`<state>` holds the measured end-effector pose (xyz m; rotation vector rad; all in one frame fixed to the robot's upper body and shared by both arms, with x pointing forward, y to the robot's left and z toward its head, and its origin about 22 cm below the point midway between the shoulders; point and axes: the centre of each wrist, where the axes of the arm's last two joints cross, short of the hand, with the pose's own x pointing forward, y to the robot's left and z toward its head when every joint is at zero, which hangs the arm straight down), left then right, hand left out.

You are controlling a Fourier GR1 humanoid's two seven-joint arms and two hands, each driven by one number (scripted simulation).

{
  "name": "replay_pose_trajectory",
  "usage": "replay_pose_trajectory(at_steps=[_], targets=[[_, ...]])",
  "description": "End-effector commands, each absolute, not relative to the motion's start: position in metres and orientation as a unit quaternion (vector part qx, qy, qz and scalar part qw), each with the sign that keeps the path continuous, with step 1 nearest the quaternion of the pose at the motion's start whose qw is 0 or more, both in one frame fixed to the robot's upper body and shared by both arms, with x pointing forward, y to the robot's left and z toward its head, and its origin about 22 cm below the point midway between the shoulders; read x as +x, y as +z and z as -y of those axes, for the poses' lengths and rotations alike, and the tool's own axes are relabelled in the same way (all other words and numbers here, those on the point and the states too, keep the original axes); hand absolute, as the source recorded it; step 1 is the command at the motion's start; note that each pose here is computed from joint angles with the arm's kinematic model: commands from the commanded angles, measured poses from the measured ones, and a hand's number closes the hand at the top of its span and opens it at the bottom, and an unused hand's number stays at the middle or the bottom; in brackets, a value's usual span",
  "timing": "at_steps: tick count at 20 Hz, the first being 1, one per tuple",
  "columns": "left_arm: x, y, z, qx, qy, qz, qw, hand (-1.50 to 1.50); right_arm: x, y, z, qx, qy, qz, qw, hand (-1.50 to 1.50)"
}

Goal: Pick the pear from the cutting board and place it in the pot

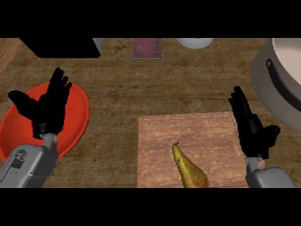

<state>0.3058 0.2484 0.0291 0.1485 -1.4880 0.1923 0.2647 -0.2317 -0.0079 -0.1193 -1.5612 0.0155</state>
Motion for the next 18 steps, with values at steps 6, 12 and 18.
replay_pose_trajectory(at_steps=[6, 12, 18], targets=[[0.324, 0.082, -0.224, 0.029, -0.003, 0.769, 0.638, 0.00, 0.296, 0.096, 0.125, 0.293, 0.348, 0.736, 0.501, 1.50], [0.320, 0.080, -0.231, 0.011, -0.004, 0.770, 0.637, 0.00, 0.332, 0.153, 0.190, 0.213, 0.548, 0.744, 0.318, -1.50], [0.320, 0.089, -0.249, 0.030, 0.008, 0.769, 0.639, 0.00, 0.350, 0.175, 0.224, 0.258, 0.620, 0.710, 0.212, -1.50]])
